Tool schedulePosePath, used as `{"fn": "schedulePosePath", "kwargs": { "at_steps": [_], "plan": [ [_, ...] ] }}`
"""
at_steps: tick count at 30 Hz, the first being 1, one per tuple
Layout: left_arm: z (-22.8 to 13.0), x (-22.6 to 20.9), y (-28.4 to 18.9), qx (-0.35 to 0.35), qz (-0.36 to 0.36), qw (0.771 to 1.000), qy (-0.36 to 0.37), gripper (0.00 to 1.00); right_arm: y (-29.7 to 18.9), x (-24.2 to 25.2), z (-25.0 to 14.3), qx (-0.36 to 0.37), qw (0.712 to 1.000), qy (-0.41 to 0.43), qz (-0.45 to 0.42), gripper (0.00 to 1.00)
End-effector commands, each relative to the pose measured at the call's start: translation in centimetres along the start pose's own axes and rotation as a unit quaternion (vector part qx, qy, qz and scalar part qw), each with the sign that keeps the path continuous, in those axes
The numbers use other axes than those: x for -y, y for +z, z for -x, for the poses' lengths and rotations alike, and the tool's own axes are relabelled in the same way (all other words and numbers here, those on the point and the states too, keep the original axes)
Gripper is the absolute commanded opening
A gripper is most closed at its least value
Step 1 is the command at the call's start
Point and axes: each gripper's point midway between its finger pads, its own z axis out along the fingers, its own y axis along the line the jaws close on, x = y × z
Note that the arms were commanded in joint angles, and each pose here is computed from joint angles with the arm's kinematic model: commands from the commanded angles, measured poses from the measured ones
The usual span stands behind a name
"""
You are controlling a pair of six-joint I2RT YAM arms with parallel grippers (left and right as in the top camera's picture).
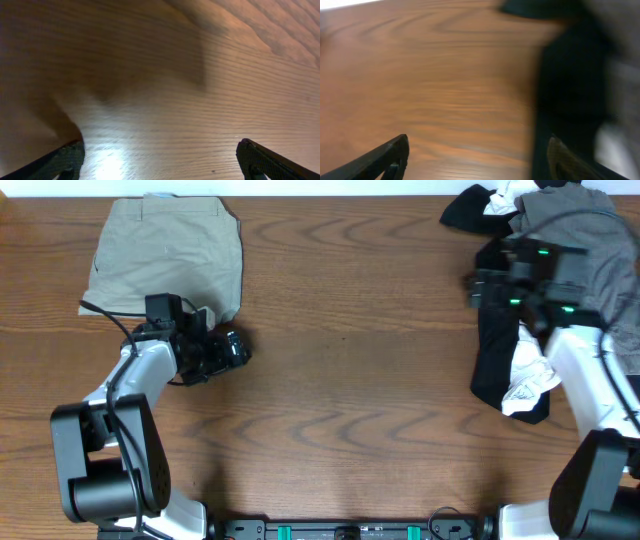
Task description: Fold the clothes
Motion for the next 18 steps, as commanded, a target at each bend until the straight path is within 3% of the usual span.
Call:
{"fn": "schedulePosePath", "kwargs": {
  "at_steps": [1, 4, 9, 18],
  "plan": [
    [0.3, 2.3, 0.0, 0.001, -0.051, 0.999, 0.017, 0.98, -2.0, 6.5, 1.4, 0.029, 0.991, 0.108, -0.078, 0.84],
    [0.5, 3.1, 0.2, 0.006, -0.055, 0.997, 0.047, 0.98, -4.0, 12.1, 1.1, 0.046, 0.973, 0.186, -0.127, 0.84],
    [0.3, 4.0, 1.0, 0.007, -0.033, 0.996, 0.088, 0.97, -7.4, 20.0, 0.5, 0.080, 0.943, 0.242, -0.213, 0.84],
    [-0.4, 6.5, 2.3, 0.013, 0.007, 0.985, 0.171, 0.98, -8.7, 29.2, -4.2, 0.063, 0.889, 0.297, -0.342, 0.82]
  ]
}}
